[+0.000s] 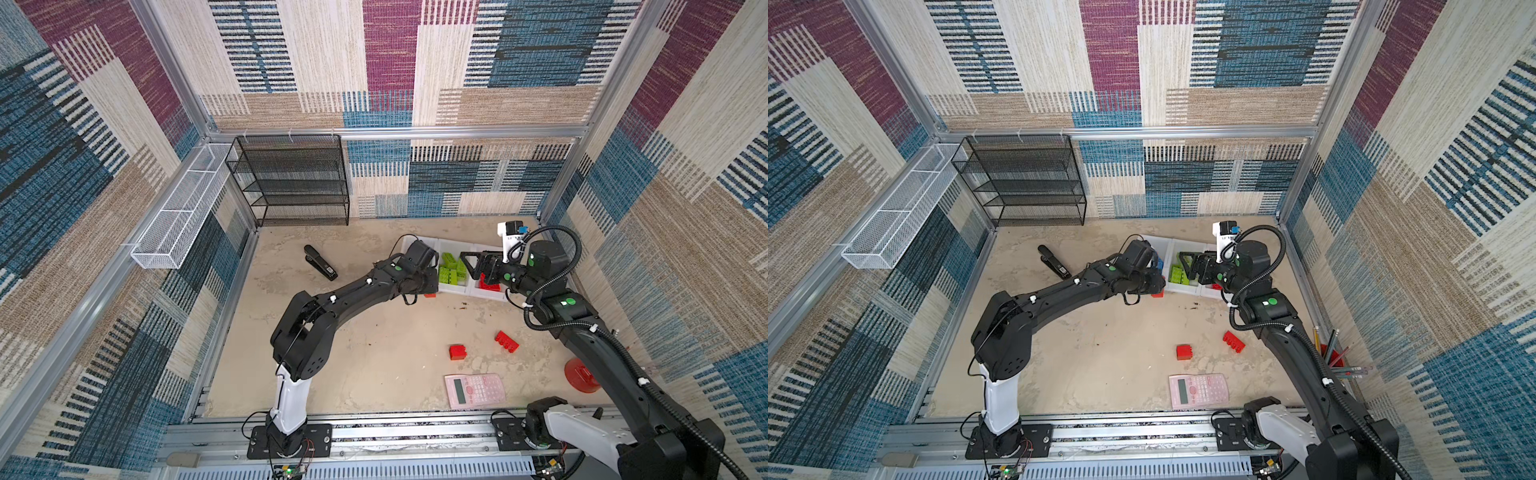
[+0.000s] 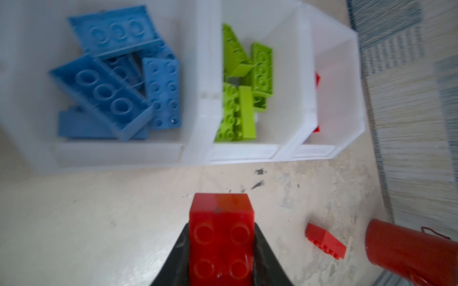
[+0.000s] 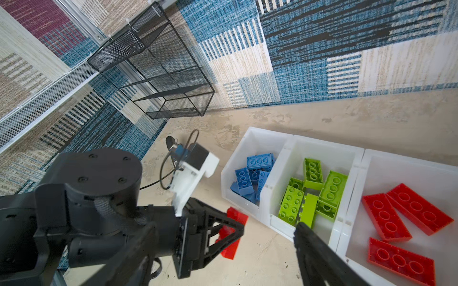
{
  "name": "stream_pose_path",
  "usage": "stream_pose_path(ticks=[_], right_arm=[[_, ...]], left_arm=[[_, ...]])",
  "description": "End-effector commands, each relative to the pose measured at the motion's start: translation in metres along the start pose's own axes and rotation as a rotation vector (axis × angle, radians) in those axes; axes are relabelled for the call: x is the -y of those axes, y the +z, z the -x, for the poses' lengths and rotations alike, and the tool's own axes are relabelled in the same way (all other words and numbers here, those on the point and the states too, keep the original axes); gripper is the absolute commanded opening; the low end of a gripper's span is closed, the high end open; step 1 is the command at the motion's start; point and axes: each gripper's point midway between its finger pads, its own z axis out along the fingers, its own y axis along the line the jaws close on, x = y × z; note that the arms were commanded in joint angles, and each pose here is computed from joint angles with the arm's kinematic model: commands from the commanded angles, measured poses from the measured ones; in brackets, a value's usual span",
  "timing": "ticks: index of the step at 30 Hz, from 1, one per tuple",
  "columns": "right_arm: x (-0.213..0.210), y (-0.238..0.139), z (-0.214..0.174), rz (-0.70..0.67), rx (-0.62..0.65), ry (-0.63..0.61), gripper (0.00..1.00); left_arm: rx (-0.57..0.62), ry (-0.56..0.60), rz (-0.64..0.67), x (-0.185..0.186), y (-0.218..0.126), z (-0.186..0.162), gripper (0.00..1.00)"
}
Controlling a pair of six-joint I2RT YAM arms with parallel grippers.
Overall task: Sort the legos into containers by color
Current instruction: 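Carry the flat red brick over the red compartment and open the left gripper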
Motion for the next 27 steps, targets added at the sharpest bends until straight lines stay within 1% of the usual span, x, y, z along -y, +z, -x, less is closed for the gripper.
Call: stream_pose_path(ticks=[1, 6, 12, 19, 23, 27], right_arm=[[-0.002, -0.008, 0.004, -0.014, 0.019, -0.005, 0.87], [-0.003, -0.019, 0.007, -0.026, 0.063, -0.014, 0.87], [-0.006, -0.025, 0.013, -0.022, 0.096, -0.022, 0.87], [-0.009, -0.027, 0.02, -0.021, 0.108, -0.041, 0.87], [-0.01, -0.03, 0.021, -0.019, 0.113, -0.047, 0.87], [-0.007, -0.031, 0.018, -0.037, 0.111, -0.056, 0.87]], left_arm=[[-0.005, 0.043, -0.11, 0.034, 0.008, 0.01, 0.22], [0.016, 0.043, -0.176, 0.063, 0.029, 0.024, 0.22], [0.085, 0.061, -0.232, 0.097, 0.055, 0.038, 0.22], [0.086, 0.049, -0.322, 0.133, 0.083, 0.047, 0.22], [0.083, 0.038, -0.328, 0.136, 0.1, 0.047, 0.24], [0.082, 0.021, -0.33, 0.132, 0.111, 0.047, 0.33]])
